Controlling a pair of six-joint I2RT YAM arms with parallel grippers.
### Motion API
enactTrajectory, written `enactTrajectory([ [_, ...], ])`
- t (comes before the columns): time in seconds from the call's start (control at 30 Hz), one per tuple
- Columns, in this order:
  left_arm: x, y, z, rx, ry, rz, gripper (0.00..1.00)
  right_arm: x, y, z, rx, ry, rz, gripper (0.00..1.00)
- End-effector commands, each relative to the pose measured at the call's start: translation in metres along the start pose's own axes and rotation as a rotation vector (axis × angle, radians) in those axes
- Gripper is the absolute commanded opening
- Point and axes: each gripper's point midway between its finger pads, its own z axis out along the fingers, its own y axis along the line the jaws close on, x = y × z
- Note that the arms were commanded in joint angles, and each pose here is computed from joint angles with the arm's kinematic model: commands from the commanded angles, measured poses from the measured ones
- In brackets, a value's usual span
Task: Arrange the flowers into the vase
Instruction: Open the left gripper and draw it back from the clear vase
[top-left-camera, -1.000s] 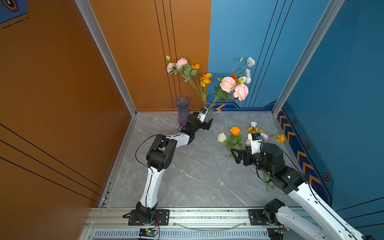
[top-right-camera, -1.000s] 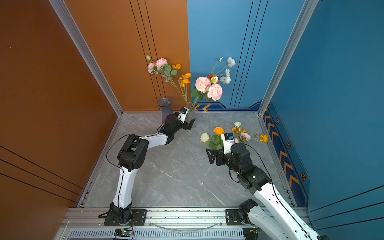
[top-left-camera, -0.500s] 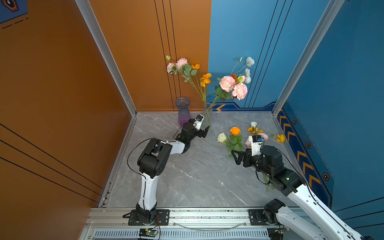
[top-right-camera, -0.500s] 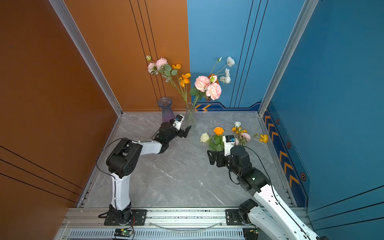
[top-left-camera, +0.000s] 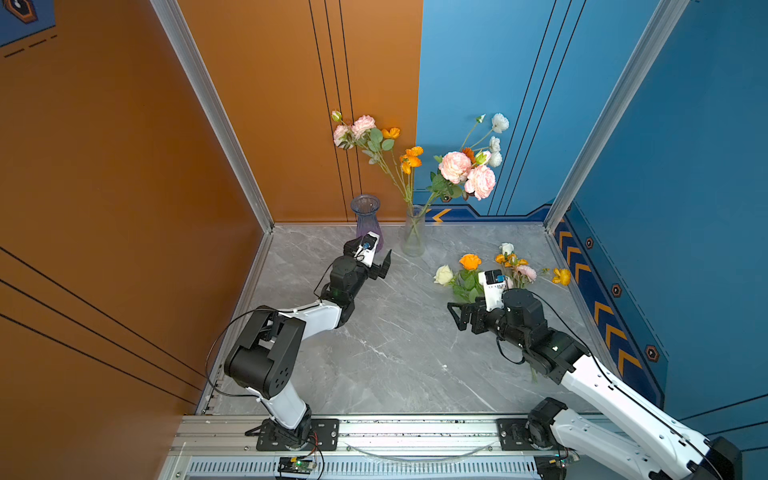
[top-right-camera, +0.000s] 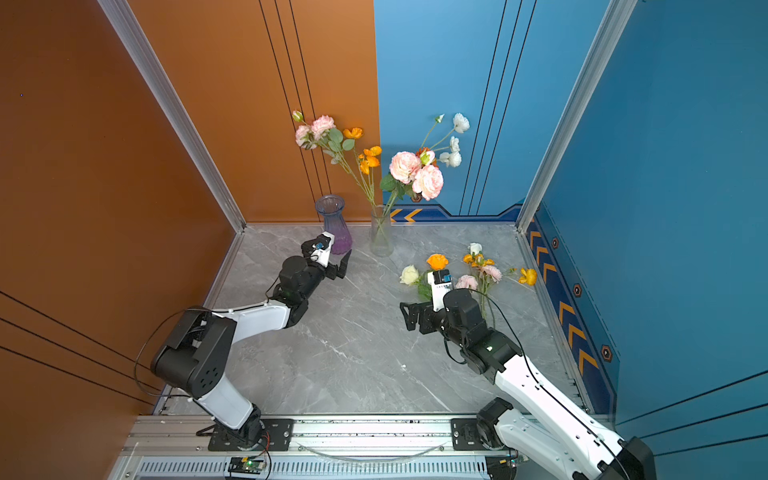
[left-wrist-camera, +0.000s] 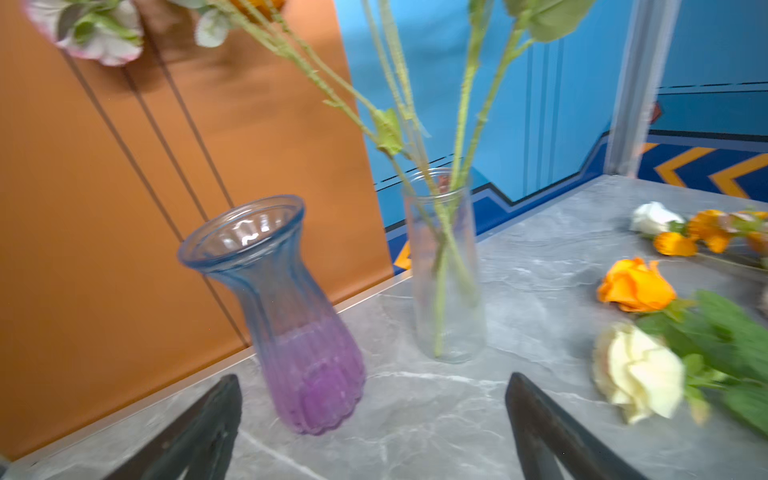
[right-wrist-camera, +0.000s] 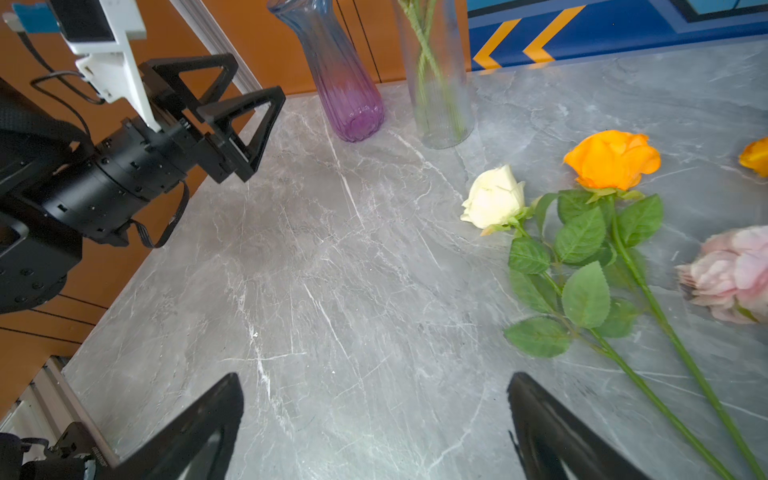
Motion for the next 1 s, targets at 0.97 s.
enactTrajectory([
  [0.97, 0.024, 0.067, 0.148, -0.077, -0.120, -0.247, 0.96, -0.013, 0.038, 0.017, -0.012, -0.002, -0.077, 1.00],
])
